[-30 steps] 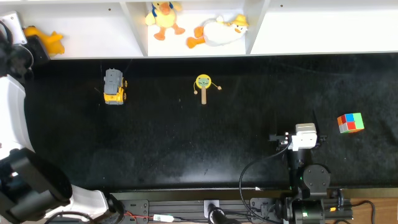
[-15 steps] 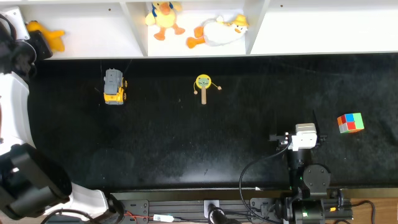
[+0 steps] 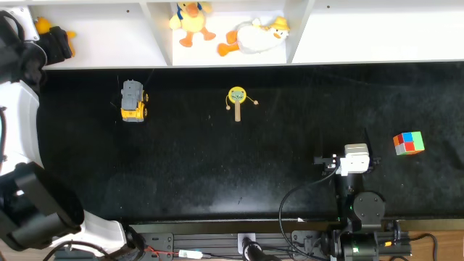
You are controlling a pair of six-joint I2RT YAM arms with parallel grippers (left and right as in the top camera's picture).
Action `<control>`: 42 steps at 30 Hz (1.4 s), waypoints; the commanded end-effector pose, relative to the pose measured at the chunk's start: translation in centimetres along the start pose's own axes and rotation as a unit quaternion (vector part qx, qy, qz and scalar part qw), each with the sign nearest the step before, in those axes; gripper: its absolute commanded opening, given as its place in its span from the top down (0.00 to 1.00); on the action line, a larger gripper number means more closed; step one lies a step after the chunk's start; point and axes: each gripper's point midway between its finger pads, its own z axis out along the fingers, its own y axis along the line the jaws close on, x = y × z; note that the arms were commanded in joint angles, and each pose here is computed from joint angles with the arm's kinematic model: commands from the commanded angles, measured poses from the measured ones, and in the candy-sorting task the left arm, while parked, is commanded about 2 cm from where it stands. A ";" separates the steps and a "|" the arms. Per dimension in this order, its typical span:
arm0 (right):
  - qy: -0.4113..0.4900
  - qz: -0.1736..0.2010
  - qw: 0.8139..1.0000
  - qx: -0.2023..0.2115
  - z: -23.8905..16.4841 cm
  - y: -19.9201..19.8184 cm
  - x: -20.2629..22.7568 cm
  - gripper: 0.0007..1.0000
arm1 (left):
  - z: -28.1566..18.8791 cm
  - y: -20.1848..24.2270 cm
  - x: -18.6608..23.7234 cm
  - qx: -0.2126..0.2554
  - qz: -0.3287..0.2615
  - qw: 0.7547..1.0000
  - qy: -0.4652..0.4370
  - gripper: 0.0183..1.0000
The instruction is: Store Toys
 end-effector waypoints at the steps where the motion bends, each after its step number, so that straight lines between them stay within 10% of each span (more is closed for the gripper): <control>1: 0.003 0.000 1.000 0.002 0.0 0.0 0.5 0.01 | 0.2 -0.1 -0.8 0.000 0.001 1.000 -0.009 0.05; 14: 0.002 0.000 1.000 0.002 0.0 0.0 0.5 0.00 | -5.8 -0.6 -2.2 -0.011 0.011 1.000 -0.026 0.00; 32: 0.003 0.000 1.000 0.002 0.0 0.0 0.5 0.01 | -11.7 -9.2 19.4 0.049 -0.002 0.991 0.121 0.00; 42: 0.002 0.000 1.000 0.002 0.0 0.0 0.5 0.00 | -6.6 -12.5 20.4 0.067 0.043 0.988 0.132 0.00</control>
